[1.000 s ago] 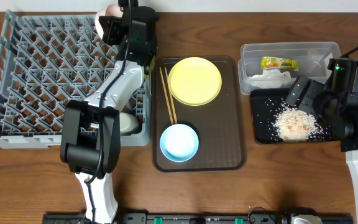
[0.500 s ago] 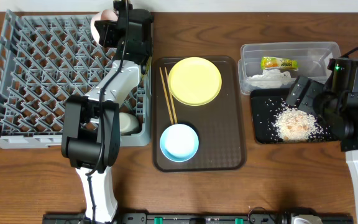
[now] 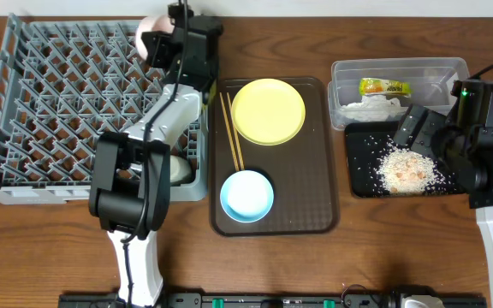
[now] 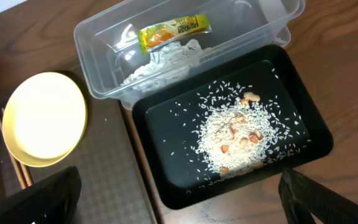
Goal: Sort waste into correct bins and load items into the dishwasher
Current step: 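Set the pink bowl upright at the rack's back edge and release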
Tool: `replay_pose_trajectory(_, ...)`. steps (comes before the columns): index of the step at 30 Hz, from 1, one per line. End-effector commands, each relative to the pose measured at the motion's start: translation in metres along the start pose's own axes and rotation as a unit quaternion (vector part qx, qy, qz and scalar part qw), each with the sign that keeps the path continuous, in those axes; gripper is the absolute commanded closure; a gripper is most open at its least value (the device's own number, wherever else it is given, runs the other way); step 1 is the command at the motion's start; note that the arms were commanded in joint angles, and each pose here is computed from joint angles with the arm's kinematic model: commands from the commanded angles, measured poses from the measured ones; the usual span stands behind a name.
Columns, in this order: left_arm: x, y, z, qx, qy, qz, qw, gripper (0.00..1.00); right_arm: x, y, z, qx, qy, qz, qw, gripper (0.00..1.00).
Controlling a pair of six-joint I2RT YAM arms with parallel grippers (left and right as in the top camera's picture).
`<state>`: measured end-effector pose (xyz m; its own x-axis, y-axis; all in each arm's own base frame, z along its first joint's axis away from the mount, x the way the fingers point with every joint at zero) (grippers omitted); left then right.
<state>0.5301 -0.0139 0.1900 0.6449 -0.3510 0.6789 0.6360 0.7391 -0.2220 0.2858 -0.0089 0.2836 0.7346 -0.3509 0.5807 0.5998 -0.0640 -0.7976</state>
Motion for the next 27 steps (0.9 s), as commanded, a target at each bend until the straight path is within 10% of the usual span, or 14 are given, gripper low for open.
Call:
replay_pose_trajectory(1, -0.007, 0.000, -0.005, -0.004, 0.006, 0.010, 1.000, 0.92, 0.004, -0.002, -0.003, -0.008, 0.008, -0.007, 1.000, 0.01)
replay_pose_trajectory(17, -0.020, -0.026, -0.034, -0.055, 0.013, 0.024, 0.998, 0.83, 0.004, -0.002, -0.003, -0.008, 0.008, -0.007, 1.000, 0.01)
replay_pose_trajectory(27, -0.012, -0.050, -0.050, -0.075, 0.022, 0.004, 0.997, 0.57, 0.004, -0.002, -0.003, -0.008, 0.008, -0.007, 1.000, 0.01)
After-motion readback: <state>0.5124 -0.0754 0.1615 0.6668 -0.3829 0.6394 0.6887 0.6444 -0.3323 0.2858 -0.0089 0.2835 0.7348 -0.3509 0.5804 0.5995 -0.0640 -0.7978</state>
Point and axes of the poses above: each gripper's point midway between its finger pads, its own y axis out along the fingers, its own z axis along the line the jaws close on, x = y × z, the point moved 3 cm from there along -y, back along the fingers, and after that the axes turned 2 degrees about -y, right-handed, at the moved point
